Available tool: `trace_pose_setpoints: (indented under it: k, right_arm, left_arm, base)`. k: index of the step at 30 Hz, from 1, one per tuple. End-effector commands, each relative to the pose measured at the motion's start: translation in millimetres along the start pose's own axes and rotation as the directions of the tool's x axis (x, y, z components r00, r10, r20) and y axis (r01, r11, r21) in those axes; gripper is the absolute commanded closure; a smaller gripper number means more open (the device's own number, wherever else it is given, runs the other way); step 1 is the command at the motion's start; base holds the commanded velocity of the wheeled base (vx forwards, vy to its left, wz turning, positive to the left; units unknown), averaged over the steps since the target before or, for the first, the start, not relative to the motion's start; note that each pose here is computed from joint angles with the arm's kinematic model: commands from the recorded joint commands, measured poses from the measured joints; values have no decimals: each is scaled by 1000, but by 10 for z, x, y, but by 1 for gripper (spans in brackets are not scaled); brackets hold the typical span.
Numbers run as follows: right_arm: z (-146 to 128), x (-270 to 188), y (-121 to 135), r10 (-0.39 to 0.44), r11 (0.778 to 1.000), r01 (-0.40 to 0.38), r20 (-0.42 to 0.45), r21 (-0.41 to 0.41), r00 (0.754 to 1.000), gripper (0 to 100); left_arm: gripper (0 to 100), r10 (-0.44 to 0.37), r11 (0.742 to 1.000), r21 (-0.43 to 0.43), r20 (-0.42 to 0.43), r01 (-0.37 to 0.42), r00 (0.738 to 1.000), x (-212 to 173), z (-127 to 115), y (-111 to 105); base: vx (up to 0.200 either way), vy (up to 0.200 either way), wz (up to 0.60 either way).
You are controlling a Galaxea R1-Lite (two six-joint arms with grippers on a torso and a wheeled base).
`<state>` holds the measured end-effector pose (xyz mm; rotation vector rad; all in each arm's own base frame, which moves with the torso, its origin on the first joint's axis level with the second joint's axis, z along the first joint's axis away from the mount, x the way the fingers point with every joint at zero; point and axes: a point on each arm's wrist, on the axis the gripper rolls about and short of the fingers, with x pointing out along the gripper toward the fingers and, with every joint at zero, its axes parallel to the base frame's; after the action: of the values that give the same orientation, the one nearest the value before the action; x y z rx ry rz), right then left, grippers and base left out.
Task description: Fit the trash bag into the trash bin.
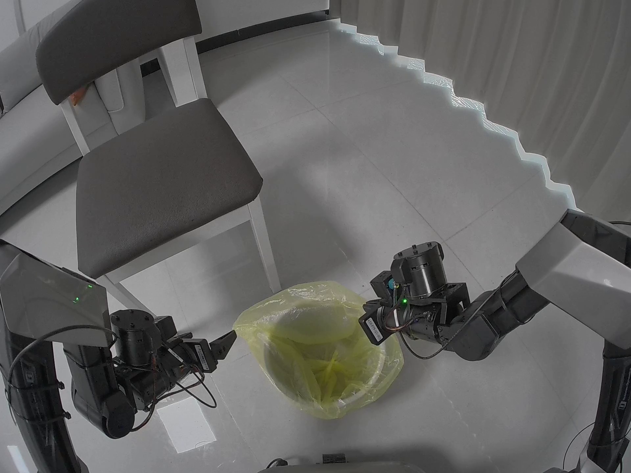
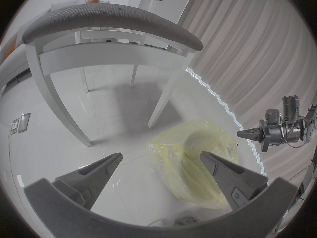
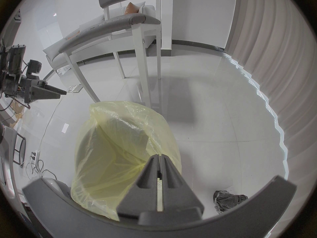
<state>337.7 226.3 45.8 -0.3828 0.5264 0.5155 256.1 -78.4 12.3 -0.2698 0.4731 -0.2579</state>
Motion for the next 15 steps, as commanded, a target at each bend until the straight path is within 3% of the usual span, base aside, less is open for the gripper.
trace_pose_setpoints:
  k: [1, 3, 4, 8, 15]
  right_arm:
    - [-29, 35, 2, -2, 1000, 2, -12, -6, 1000, 100]
    - [-29, 44, -3, -5, 1000, 4, -8, -7, 1000, 100]
    - [-29, 50, -9, -3, 1000, 3, -6, -5, 1000, 0]
    - [-41, 99, -26, -10, 1000, 10, 4, -1, 1000, 0]
    - [-276, 348, -60, -19, 1000, 19, -63, -6, 998, 0]
  left_arm:
    - [0, 4, 1000, -1, -6, -4, 1000, -10, -15, 10]
    - [0, 5, 1000, -2, -4, -5, 1000, -13, -10, 13]
    - [0, 4, 1000, -2, -2, -4, 1000, -12, -9, 12]
    - [0, 6, 1000, -1, -7, -6, 1000, -11, -19, 12]
    - [0, 10, 1000, 1, -13, -10, 1000, -2, -41, 5]
  base:
    - [0, 0, 0]
    - [0, 0, 0]
    - [0, 0, 0]
    - [0, 0, 0]
    - [0, 0, 0]
